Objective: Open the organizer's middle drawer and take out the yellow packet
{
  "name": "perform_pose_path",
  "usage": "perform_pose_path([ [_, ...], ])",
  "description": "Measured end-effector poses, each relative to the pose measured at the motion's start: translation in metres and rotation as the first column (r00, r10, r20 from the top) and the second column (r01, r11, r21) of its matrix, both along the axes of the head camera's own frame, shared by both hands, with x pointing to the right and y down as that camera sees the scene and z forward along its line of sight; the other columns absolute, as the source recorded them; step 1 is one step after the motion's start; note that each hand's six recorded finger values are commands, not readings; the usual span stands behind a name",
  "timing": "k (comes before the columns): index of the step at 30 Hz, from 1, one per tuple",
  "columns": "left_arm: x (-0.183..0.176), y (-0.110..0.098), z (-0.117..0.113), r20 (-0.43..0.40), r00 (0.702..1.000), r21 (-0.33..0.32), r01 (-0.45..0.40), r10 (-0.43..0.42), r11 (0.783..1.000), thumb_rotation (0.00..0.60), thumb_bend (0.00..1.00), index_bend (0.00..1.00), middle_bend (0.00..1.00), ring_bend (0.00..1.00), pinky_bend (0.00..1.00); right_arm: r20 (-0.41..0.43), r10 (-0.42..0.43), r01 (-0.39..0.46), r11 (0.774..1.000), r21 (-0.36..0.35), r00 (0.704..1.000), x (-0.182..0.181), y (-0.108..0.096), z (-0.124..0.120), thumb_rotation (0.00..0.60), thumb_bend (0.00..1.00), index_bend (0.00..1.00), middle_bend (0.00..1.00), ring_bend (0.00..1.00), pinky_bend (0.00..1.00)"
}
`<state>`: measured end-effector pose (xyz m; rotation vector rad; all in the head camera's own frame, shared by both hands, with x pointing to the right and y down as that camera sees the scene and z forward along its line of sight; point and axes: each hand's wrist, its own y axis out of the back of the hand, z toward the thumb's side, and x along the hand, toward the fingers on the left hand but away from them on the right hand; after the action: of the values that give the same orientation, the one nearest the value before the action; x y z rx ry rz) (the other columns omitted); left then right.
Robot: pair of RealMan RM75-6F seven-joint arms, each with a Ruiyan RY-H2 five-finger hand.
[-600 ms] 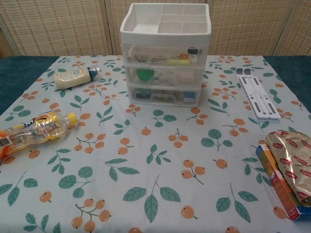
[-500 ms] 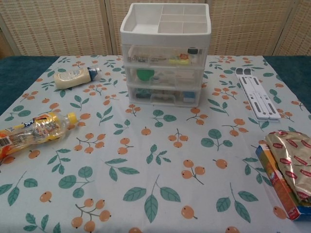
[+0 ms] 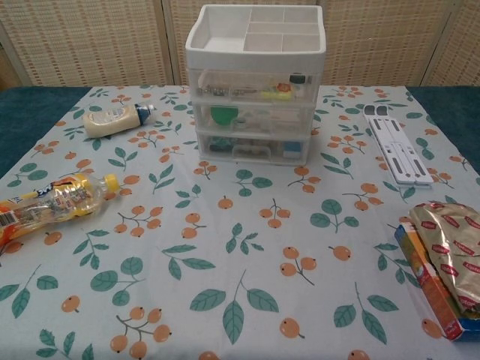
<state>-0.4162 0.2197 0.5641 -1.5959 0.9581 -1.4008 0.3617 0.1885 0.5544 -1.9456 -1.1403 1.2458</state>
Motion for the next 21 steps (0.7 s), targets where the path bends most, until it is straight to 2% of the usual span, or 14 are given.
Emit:
perform_pose_path([
  [4, -0.001, 0.001, -0.002, 0.002, 1.000, 0.001, 0.005, -0.005, 1.000, 0.600, 0.17, 0.16, 0.07, 0.07, 0.09, 0.140, 0.016, 0.000, 0.994, -0.112, 0.990, -0.026, -0.009, 0.019, 0.600, 0.54, 0.00, 0.50, 0.46, 0.65],
  [6, -0.002, 0.001, -0.003, 0.004, 1.000, 0.004, 0.008, -0.008, 1.000, 0.600, 0.17, 0.16, 0.07, 0.07, 0.09, 0.213, 0.033, 0.006, 0.983, -0.182, 0.977, -0.041, -0.014, 0.030, 0.600, 0.54, 0.00, 0.57, 0.56, 0.75],
  [9, -0.005, 0.001, -0.006, 0.010, 1.000, 0.006, 0.013, -0.013, 1.000, 0.600, 0.17, 0.16, 0.07, 0.07, 0.09, 0.314, 0.080, 0.016, 0.957, -0.291, 0.946, -0.065, -0.021, 0.048, 0.600, 0.55, 0.00, 0.67, 0.69, 0.83],
  [14, -0.009, 0.003, -0.010, 0.021, 1.000, 0.010, 0.023, -0.023, 1.000, 0.600, 0.17, 0.16, 0.07, 0.07, 0.09, 0.447, 0.173, 0.057, 0.889, -0.455, 0.878, -0.111, -0.032, 0.075, 0.600, 0.58, 0.00, 0.75, 0.77, 0.85],
  [21, -0.011, 0.003, -0.012, 0.031, 0.999, 0.011, 0.030, -0.031, 0.999, 0.600, 0.17, 0.16, 0.07, 0.08, 0.09, 0.535, 0.235, 0.134, 0.816, -0.562, 0.812, -0.169, -0.046, 0.102, 0.600, 0.60, 0.00, 0.80, 0.82, 0.85],
])
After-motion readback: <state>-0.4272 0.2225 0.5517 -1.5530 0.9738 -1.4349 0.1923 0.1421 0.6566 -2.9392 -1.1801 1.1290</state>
